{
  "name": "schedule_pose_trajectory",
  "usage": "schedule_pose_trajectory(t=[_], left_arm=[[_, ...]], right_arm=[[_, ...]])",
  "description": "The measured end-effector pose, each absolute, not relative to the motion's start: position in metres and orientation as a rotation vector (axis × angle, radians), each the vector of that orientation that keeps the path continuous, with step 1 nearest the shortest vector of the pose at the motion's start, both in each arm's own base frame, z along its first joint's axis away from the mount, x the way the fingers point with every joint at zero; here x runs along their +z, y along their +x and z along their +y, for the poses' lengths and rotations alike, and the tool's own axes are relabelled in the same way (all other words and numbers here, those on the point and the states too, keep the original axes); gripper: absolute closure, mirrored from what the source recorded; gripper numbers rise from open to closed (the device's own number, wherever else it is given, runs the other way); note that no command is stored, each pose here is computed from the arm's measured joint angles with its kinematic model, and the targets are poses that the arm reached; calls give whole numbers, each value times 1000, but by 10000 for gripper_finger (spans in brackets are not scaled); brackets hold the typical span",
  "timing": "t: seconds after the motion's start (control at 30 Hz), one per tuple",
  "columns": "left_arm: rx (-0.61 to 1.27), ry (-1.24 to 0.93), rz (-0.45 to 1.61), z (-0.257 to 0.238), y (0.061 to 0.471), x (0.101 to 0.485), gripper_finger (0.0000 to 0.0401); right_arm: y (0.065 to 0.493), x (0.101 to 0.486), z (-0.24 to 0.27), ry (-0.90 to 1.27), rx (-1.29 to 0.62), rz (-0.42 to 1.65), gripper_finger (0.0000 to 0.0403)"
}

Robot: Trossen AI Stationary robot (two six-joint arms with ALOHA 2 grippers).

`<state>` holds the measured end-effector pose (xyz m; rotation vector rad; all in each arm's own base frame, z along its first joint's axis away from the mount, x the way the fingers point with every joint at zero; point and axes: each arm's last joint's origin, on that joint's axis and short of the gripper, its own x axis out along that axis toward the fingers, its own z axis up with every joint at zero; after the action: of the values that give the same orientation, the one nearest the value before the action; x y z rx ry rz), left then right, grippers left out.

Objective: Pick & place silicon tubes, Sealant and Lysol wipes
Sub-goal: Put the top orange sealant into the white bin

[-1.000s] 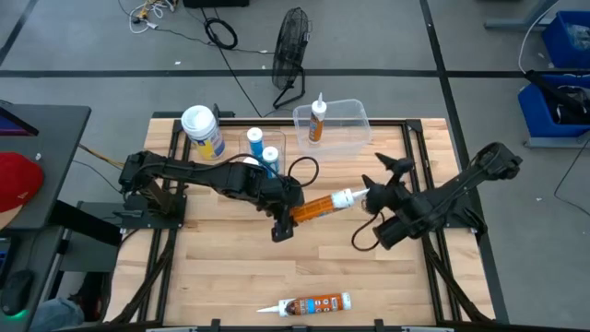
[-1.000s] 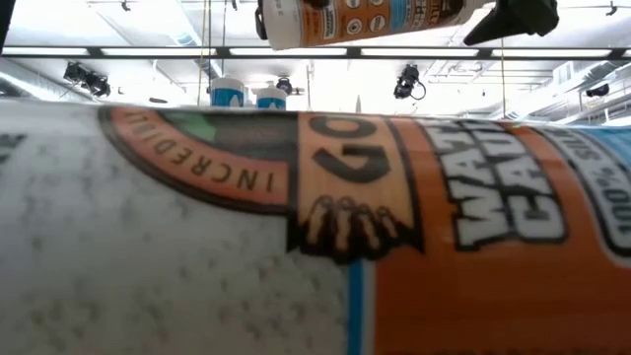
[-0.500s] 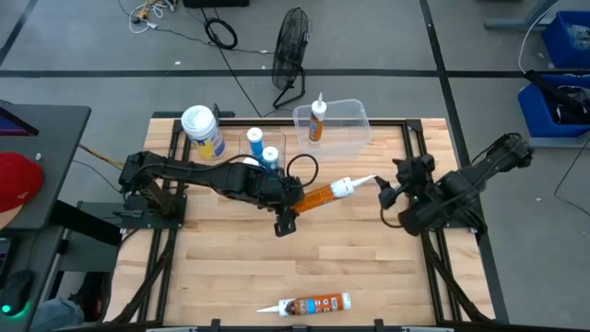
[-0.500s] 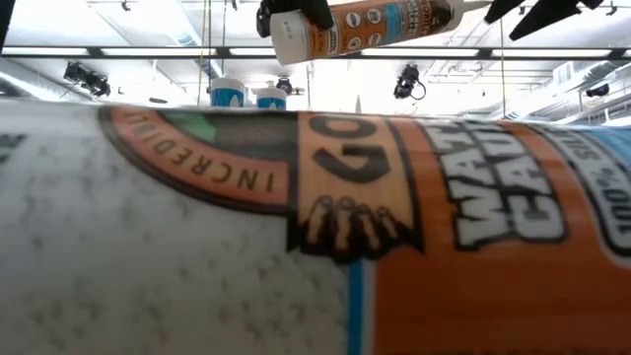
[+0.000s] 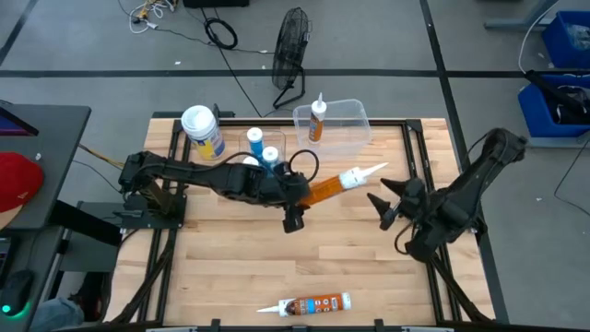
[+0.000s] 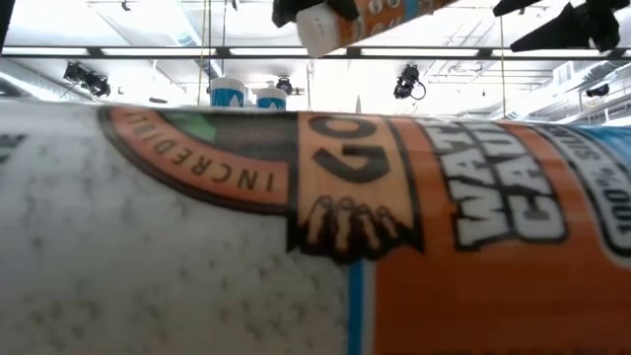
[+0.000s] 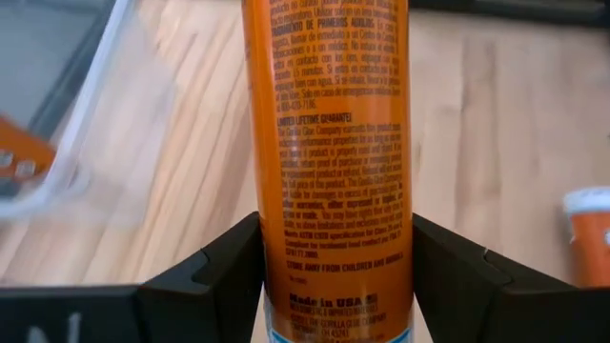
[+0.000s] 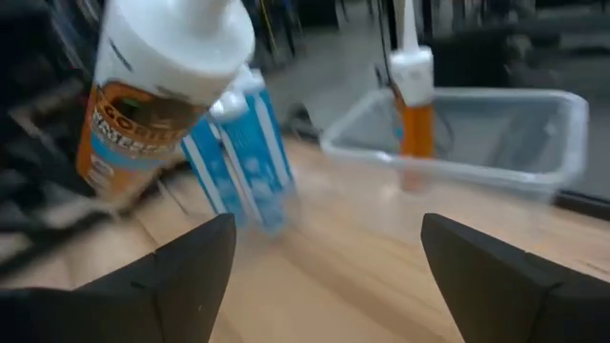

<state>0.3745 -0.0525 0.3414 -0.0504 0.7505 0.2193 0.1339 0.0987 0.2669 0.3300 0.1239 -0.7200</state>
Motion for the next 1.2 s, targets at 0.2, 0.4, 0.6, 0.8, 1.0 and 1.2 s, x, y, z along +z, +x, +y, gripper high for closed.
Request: schedule_pose_trajectory(t=[0.2,0.4,0.6,0.8,1.0,1.2], left_arm=[[194,-37,652,-54,381,349,176],[176,-16,564,-54,386,356,176],[170,-1,555,-54,387,357,176],[164,14,548,-54,385,360,176],[141,18,508,-60,376,373,176],[95,28,434,-72,358,395,176]], right_arm=[[130,244,107,347,-699,-123,64],[122,245,114,316,-637,-105,64],[120,279,139,222,-539,-38,64],[135,320,169,36,-209,181,64],[149,336,172,-78,-54,141,64],[166,341,154,-69,-254,98,71]])
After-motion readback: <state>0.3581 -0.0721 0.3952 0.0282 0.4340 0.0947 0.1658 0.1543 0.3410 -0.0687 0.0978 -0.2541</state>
